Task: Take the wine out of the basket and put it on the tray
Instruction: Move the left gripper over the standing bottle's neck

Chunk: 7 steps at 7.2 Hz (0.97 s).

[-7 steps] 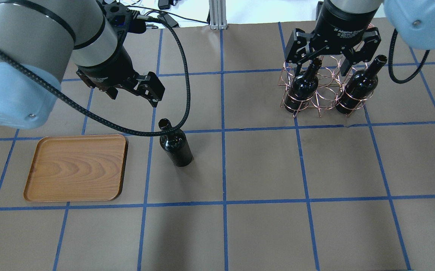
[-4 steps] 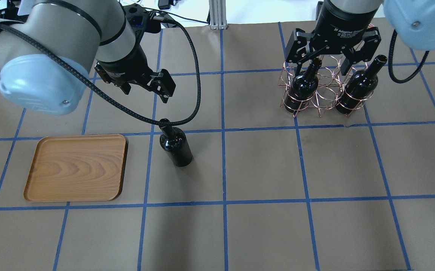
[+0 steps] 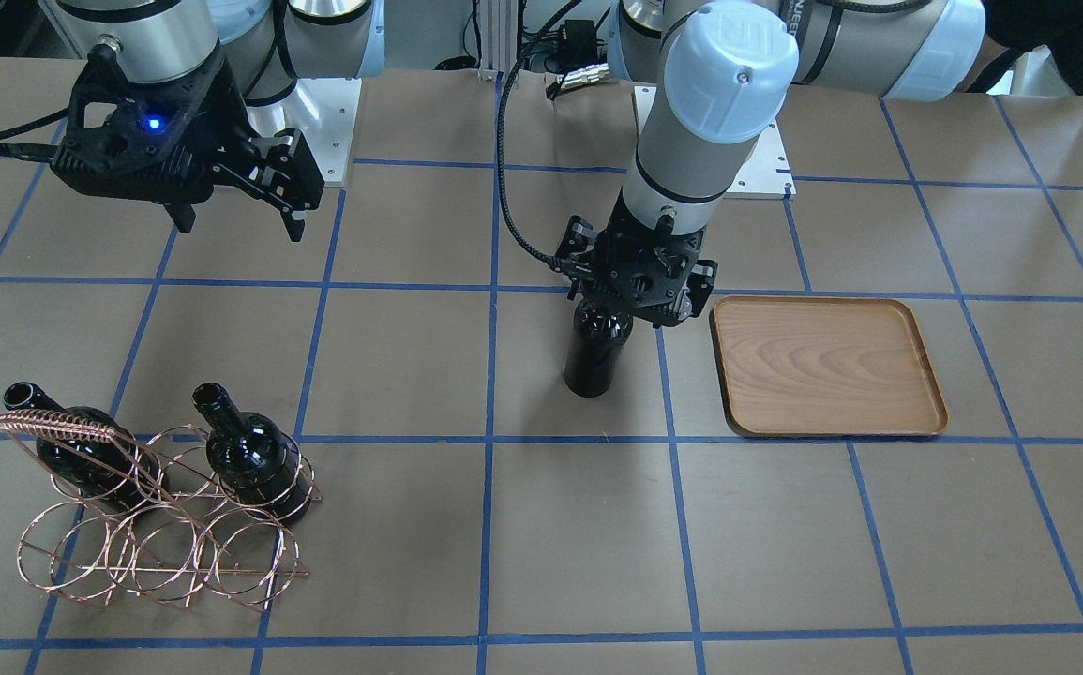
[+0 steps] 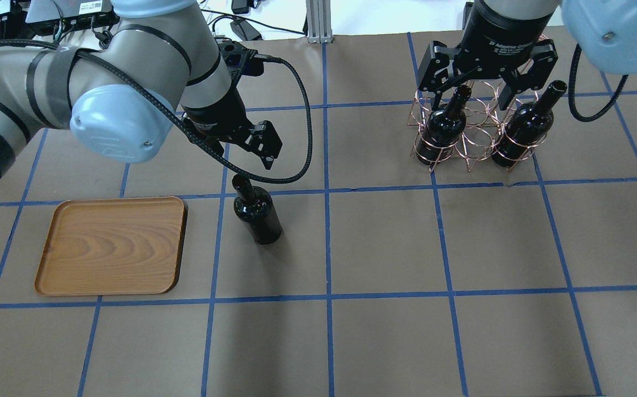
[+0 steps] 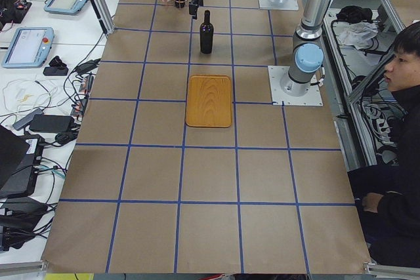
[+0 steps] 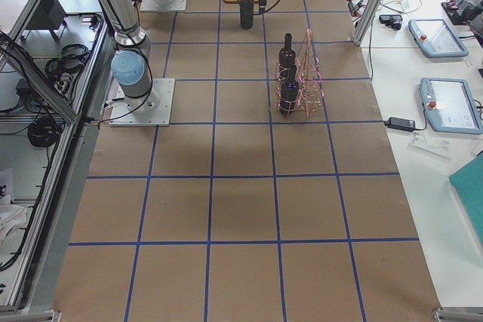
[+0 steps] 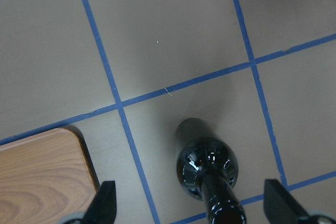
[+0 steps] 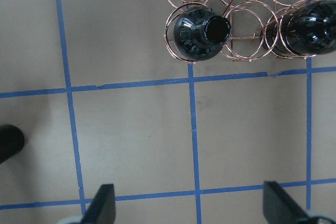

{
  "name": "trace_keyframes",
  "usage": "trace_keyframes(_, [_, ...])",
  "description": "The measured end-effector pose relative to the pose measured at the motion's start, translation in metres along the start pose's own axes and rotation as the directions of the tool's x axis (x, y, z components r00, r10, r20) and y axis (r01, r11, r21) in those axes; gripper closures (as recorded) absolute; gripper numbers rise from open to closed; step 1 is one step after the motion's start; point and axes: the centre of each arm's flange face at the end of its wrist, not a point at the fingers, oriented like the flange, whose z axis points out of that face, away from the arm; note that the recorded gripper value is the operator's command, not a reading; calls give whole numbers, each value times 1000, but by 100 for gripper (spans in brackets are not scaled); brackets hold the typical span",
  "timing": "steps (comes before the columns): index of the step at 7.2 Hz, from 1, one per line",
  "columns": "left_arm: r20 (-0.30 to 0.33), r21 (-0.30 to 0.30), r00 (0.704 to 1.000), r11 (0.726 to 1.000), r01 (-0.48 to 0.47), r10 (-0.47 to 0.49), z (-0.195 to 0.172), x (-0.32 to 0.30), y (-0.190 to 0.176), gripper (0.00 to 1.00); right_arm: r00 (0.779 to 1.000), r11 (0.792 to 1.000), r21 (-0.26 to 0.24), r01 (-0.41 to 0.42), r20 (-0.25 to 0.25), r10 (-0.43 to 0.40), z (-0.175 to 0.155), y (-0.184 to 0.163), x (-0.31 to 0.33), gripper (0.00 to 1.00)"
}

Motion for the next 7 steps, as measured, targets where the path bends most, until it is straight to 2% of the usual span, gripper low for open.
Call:
trace_keyframes(1, [0,-18,1000,1000,-12,12,7,6,2,12,1000,1000,0,-1,-1,1,0,0,0,0])
trace_keyframes(4, [7,-63,999,997,-34,35,18,9,12,14,1000,1000,0,-5,-1,5,0,0,0,0])
trace_keyframes(5, [11,-74,999,996,-40,41,20,8,14,18,1000,1000,-1,-7,0,7,0,0,0,0])
trace_keyframes(6, [11,-84,999,996,-41,42,21,7,16,37,1000,1000,-1,-8,0,8,0,0,0,0])
trace_keyframes(7, [11,-89,999,995,-40,41,21,6,17,41,1000,1000,0,-8,0,8,0,0,0,0])
